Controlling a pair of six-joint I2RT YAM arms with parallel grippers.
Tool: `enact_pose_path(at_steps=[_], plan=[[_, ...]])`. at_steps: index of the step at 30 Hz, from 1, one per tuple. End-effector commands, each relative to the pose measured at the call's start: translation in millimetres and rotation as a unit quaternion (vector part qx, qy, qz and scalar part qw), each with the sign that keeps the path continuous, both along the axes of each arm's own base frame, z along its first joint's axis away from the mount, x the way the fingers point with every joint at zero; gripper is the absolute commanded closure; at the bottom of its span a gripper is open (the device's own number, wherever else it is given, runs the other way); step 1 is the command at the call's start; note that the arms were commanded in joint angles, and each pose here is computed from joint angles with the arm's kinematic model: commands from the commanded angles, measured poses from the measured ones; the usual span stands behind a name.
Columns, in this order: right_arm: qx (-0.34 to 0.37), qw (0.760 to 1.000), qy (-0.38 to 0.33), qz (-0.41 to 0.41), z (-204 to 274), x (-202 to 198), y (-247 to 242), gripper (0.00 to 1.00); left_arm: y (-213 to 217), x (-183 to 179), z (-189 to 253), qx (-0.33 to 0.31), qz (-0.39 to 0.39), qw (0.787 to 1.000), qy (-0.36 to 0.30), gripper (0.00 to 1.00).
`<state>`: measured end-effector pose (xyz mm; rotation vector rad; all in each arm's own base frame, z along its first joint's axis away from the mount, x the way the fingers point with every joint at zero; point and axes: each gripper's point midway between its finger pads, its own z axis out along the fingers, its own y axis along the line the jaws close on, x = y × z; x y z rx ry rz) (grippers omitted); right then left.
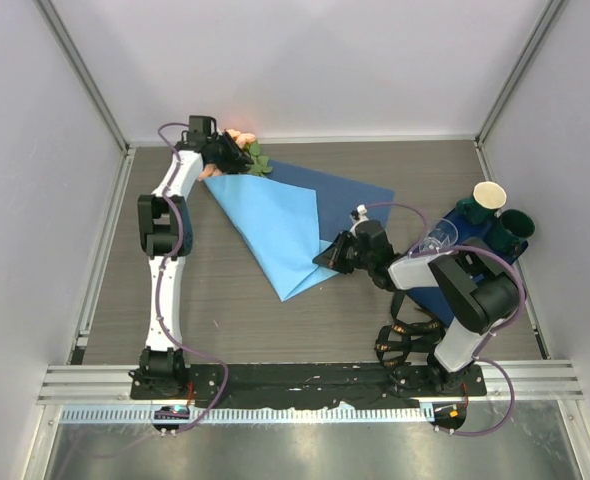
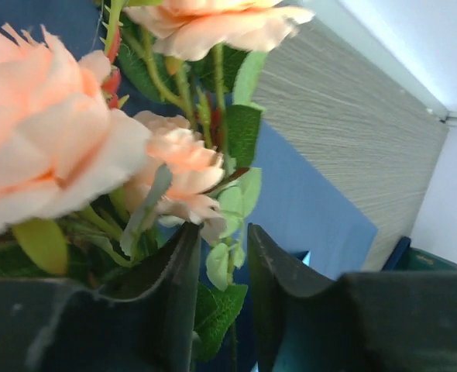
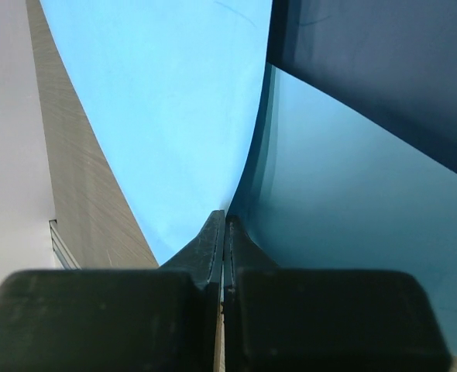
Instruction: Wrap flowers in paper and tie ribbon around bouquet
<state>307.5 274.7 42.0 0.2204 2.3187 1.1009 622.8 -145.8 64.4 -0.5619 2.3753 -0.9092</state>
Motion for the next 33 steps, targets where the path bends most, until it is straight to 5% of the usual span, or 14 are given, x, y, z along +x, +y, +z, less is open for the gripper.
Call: enact_pose_path(at_steps=[1,4,9,12,16,20,25,33], plan=[[-0.002,1.0,-0.018,-0.002,-0.4,4.1,0.6,1.0,10.1,9.4,55.6,-0.023,-0.013,0.999,-0.046,0.58],[-0.003,1.0,-0.019,0.002,-2.0,3.8,1.5,1.0,10.6,5.0,104.3,-0.032,-0.021,0.996,-0.08,0.41],[0.0,1.0,-0.023,0.005,1.9,3.8,2.5,1.0,15.8,-24.3,155.7,-0.016,-0.021,0.995,-0.099,0.36],[-0.003,1.0,-0.026,0.003,2.8,4.3,1.5,1.0,18.3,-55.4,157.8,-0.012,-0.005,0.995,-0.096,0.47],[-0.003,1.0,-0.029,0.006,4.9,4.1,1.9,1.0,1.3,-105.2,146.0,-0.081,-0.006,0.992,-0.098,0.71],[-0.001,1.0,-0.029,0.01,5.1,6.0,4.1,1.0,-46.1,-147.8,142.4,-0.15,-0.048,0.979,-0.13,0.77],[0.003,0.999,-0.03,0.014,6.7,6.2,6.4,1.0,-60.6,-183.5,82.3,-0.153,-0.04,0.983,-0.093,0.89],[-0.002,0.999,-0.031,0.027,11.7,3.7,7.3,1.0,-58.9,-211.9,22.4,-0.141,-0.037,0.988,-0.047,0.9]])
